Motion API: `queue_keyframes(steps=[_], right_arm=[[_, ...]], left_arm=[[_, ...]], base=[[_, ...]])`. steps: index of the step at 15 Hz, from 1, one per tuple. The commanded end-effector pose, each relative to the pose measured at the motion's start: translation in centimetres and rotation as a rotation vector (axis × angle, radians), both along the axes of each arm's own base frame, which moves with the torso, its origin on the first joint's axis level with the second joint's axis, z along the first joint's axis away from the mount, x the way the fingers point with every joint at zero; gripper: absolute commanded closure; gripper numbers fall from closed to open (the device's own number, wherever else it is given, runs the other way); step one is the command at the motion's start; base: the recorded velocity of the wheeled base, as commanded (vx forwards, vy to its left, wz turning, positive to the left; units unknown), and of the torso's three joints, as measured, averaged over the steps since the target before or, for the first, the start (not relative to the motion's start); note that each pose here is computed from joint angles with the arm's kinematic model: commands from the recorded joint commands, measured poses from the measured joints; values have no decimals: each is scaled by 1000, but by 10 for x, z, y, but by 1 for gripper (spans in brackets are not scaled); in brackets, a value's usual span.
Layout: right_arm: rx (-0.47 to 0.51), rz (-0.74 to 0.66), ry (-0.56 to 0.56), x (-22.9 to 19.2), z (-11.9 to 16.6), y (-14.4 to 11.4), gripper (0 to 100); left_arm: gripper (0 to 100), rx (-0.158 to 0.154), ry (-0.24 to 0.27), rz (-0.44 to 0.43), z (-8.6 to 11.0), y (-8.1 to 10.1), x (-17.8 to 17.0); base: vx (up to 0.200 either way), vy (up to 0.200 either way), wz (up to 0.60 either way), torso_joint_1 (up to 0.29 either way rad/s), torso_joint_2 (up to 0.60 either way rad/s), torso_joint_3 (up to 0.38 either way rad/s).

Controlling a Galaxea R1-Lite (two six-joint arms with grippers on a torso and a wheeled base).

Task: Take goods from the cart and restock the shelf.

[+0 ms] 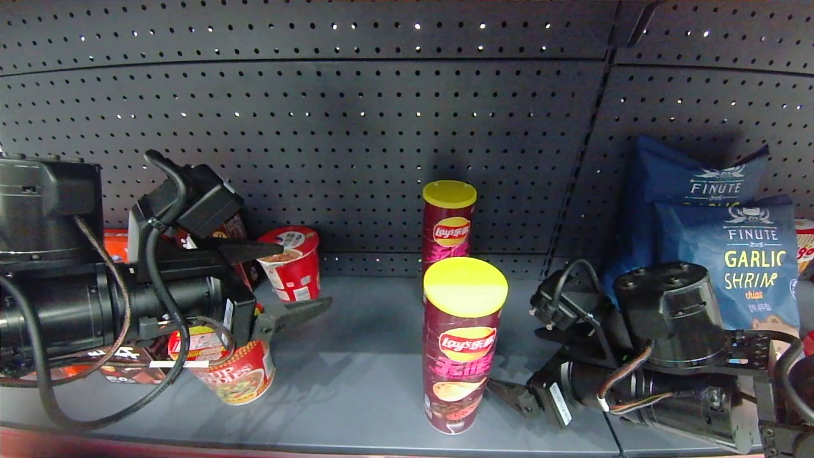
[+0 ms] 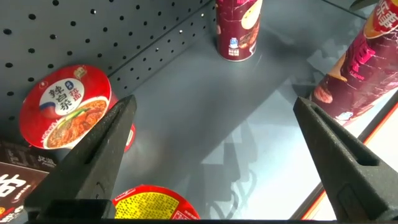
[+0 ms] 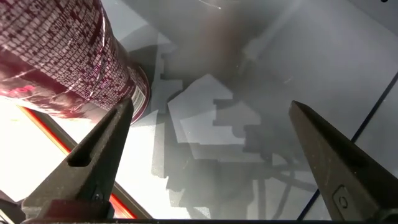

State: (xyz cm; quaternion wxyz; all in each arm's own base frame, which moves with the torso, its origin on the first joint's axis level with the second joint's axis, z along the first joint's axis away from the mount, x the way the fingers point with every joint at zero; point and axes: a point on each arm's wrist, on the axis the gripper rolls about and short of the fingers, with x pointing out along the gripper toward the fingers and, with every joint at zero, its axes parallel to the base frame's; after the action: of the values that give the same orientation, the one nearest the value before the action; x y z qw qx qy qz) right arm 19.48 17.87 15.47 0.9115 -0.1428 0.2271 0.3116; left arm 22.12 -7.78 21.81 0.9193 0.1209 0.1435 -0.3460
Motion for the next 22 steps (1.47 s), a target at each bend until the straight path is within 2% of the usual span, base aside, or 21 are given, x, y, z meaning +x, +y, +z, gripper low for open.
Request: queue_keyframes(steps=[1, 22], right_arm=[[0, 3, 0, -1, 0, 0, 0], [-5, 7, 10, 2, -6, 3, 0]], left_arm=[[0, 2, 5, 0, -1, 0, 0], [0, 3, 8, 3, -2, 1, -1]], base=[[0, 0, 0, 0, 0, 0], [0, 0, 0, 0, 0, 0]])
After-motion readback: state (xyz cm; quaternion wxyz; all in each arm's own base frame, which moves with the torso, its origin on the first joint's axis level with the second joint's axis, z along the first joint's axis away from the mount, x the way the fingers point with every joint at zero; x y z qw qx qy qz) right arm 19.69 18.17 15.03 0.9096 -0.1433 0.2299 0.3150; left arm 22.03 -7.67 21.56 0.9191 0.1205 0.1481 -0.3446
